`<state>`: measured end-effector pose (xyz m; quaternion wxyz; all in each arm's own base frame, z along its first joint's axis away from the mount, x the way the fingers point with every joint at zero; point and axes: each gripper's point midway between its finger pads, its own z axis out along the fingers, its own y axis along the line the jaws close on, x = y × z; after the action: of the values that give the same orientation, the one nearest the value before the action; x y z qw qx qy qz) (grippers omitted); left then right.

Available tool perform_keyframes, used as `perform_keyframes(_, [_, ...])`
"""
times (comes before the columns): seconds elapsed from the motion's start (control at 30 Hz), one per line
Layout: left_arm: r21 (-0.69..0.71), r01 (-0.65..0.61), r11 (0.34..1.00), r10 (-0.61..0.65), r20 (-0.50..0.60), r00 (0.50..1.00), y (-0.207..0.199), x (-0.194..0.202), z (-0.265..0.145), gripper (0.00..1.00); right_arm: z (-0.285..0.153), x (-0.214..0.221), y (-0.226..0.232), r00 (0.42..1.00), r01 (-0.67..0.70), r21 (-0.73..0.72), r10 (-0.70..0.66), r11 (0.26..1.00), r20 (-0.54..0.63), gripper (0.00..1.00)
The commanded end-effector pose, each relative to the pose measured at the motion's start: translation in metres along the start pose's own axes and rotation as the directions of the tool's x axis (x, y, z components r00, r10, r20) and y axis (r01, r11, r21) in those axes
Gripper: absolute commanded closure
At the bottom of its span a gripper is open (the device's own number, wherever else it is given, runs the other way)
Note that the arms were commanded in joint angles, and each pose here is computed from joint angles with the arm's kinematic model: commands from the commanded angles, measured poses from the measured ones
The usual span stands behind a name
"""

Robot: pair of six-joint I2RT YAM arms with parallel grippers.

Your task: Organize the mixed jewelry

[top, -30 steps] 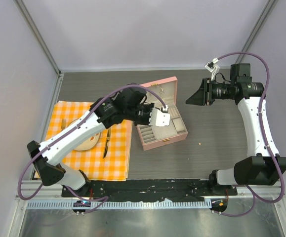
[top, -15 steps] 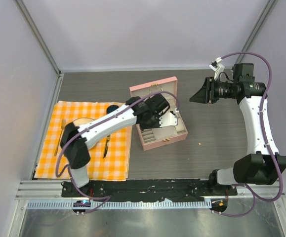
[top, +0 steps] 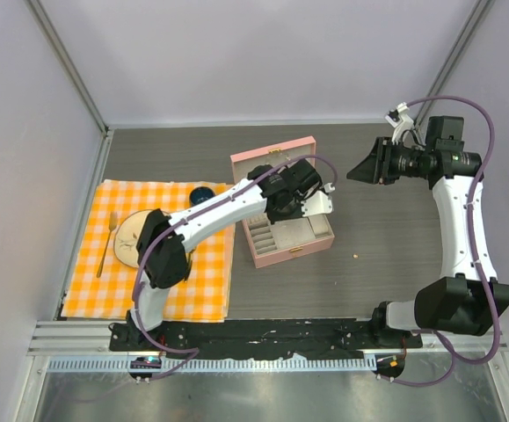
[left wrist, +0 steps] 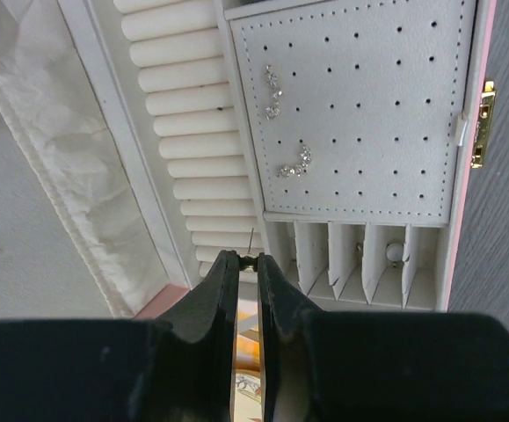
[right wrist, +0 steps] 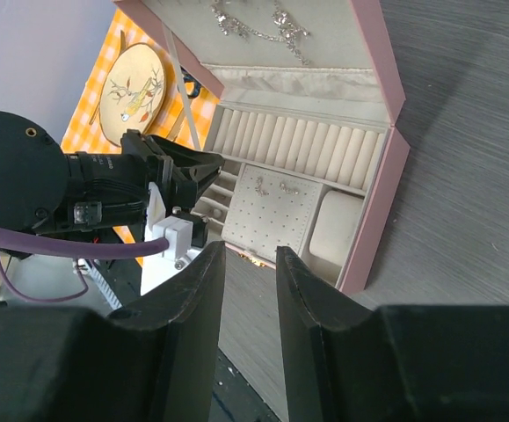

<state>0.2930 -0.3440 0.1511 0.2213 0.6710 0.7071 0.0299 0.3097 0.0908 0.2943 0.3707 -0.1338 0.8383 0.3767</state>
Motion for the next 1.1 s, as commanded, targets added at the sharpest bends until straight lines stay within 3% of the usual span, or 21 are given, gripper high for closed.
perform_keyframes(0.0, [0.021,-0.012,1.0,0.012,0.001,1.0,-0.002,-0.01,0.003,1.0,-0.01,-0.009,0.002,0.998,0.035,0.034,-0.037,0.999,0.052,0.64])
perform_keyframes(0.4, [0.139,-0.079,0.987,0.082,-0.019,0.996,-0.026,-0.018,0.008,1.0,-0.017,-0.007,0.003,0.997,0.035,0.057,-0.039,0.998,0.068,0.65])
perform_keyframes(1.07, [0.186,-0.132,0.974,0.136,-0.01,0.991,-0.041,-0.035,0.019,1.0,-0.023,-0.006,0.005,0.995,0.044,0.07,-0.05,0.997,0.088,0.65])
